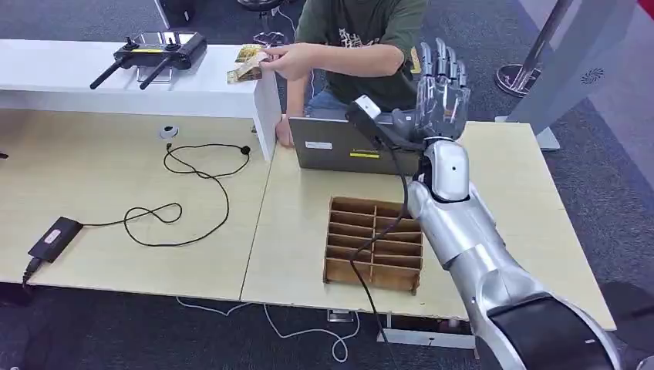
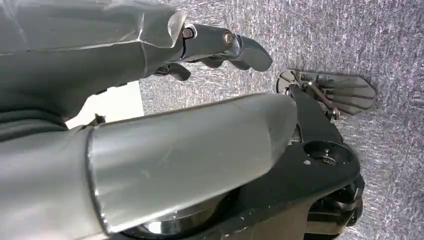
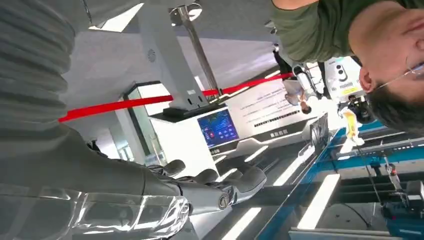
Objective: Pass the card to the sensor for recognition and then transmit it.
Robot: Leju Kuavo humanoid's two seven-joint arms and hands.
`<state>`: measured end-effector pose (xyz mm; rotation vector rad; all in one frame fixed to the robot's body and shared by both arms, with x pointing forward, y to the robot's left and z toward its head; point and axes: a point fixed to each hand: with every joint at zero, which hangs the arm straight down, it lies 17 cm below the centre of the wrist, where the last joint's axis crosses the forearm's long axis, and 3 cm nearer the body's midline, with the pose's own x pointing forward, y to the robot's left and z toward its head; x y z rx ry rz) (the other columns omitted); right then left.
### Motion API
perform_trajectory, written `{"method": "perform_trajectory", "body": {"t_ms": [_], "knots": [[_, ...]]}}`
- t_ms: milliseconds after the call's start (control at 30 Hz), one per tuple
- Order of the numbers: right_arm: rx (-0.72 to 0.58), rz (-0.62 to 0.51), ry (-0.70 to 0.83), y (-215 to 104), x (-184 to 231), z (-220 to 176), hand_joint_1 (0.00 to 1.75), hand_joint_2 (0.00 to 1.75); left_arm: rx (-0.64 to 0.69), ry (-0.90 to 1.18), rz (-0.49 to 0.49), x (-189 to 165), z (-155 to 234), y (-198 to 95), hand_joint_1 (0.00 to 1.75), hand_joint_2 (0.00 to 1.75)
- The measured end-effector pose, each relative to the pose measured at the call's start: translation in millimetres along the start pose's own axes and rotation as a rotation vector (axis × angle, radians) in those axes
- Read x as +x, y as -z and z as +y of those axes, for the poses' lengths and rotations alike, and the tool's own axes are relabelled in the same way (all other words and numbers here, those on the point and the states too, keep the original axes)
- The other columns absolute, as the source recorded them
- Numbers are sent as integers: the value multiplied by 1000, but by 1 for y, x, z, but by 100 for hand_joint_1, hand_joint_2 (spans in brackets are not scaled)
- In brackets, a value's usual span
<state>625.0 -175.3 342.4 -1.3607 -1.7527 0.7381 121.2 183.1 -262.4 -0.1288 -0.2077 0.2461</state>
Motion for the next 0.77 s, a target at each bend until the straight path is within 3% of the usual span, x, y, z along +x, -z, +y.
{"method": "perform_trajectory", "body": {"t_ms": [400, 767], "knots": [[-146, -49, 84, -7, 9, -35, 0, 175, 0, -2, -10, 1, 0, 0, 0, 0], [-289, -101, 146, -61, 3, -78, 0, 175, 3, -32, -4, -5, 3, 0, 0, 0]]}}
